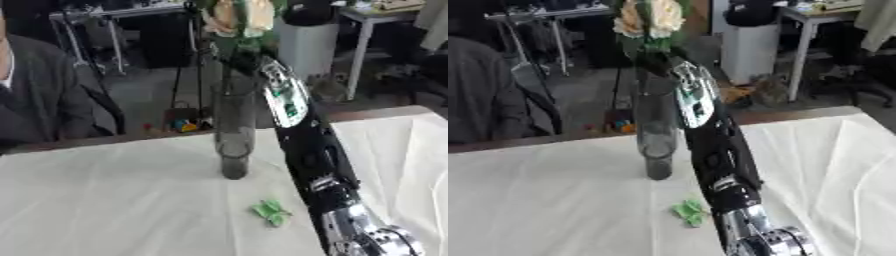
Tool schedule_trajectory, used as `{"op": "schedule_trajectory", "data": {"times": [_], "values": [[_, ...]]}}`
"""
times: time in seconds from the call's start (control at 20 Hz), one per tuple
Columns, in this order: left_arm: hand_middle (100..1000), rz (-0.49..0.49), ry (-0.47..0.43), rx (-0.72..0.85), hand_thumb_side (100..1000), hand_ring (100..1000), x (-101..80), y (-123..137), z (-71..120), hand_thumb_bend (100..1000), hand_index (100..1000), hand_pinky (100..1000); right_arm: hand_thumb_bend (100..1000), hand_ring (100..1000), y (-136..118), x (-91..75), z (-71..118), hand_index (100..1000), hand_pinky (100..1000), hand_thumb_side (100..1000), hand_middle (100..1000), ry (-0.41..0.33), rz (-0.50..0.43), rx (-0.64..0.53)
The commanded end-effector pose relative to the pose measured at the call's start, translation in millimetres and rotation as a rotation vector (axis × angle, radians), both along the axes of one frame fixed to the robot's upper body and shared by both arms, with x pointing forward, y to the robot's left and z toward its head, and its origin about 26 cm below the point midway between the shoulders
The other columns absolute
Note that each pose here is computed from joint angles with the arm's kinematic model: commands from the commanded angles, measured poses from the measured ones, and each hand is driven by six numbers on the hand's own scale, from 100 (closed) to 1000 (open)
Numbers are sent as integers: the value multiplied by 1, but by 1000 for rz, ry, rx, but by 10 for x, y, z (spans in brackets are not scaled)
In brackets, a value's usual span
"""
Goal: Arrange flowers into the vase.
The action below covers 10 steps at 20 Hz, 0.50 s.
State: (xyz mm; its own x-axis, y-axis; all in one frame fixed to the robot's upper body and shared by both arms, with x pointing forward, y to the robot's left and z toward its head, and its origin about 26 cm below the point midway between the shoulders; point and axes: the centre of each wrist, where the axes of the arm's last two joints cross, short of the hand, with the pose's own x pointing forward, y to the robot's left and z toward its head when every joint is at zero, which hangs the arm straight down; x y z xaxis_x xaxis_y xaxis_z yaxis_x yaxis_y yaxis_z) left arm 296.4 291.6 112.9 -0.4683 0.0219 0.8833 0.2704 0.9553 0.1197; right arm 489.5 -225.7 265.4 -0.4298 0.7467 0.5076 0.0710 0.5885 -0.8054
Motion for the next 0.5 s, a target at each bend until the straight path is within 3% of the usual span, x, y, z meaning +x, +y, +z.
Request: {"op": "schedule_trajectory", "data": {"times": [0.05,0.5], "values": [[621,6,-29,23,943,711,2,50,89,611,765,760,161,788,-51,-16,210,575,778,854,819,-36,-14,-58],[621,6,-28,25,943,711,3,54,87,610,765,761,153,790,-47,-17,339,571,789,878,822,-47,-19,-111]]}}
